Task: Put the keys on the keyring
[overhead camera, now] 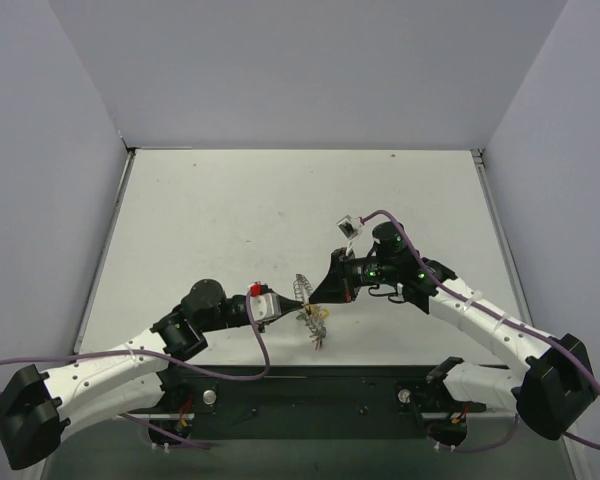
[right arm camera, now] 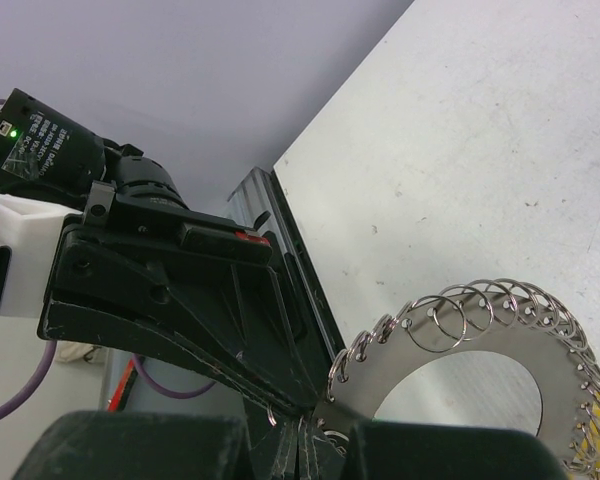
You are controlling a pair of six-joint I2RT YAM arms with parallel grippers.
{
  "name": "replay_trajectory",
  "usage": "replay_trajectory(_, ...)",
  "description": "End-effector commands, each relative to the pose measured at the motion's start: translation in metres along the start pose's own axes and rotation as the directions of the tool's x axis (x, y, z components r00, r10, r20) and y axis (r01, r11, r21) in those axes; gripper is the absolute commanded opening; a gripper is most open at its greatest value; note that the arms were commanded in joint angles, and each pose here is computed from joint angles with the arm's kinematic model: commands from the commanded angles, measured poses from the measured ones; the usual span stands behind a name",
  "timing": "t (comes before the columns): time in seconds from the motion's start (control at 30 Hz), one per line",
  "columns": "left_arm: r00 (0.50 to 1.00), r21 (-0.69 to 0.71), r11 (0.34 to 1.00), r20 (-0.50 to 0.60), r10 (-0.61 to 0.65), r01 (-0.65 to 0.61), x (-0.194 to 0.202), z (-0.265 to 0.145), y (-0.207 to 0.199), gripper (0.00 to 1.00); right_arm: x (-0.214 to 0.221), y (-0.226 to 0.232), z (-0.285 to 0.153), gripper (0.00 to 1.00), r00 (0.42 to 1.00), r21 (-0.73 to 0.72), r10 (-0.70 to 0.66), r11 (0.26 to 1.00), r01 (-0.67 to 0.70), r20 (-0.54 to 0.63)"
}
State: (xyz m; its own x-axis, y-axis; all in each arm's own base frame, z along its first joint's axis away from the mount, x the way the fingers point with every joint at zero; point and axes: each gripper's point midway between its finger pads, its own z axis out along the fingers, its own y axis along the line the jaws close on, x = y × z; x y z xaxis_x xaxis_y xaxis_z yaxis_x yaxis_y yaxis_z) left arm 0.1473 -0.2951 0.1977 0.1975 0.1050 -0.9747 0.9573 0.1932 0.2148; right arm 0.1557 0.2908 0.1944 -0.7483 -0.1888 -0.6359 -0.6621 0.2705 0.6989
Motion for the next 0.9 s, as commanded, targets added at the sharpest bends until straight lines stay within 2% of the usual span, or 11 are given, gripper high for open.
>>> replay_trajectory(0.0, 0.995, -0.062, 0.997, 0.081, 0.055, -0.050, -0.034, 0.004, 0.016, 0.00, -0.007, 0.014, 0.000, 0.00, 0.999, -0.049, -0.046, 0.998, 0.047, 0.013)
replay_trajectory(0.37, 1.000, -0.159, 0.987, 0.001, 0.026, -0.026, -0.020, 0.002, 0.033, 0.00, -0.011, 0.016, 0.000, 0.00, 0.999, -0.046, -0.038, 0.998, 0.039, 0.018)
replay_trajectory(0.87, 0.999, -0.142, 0.989, -0.007, 0.038, -0.039, -0.021, 0.006, 0.028, 0.00, -0.014, 0.019, 0.003, 0.00, 0.999, -0.048, -0.030, 0.998, 0.032, 0.029)
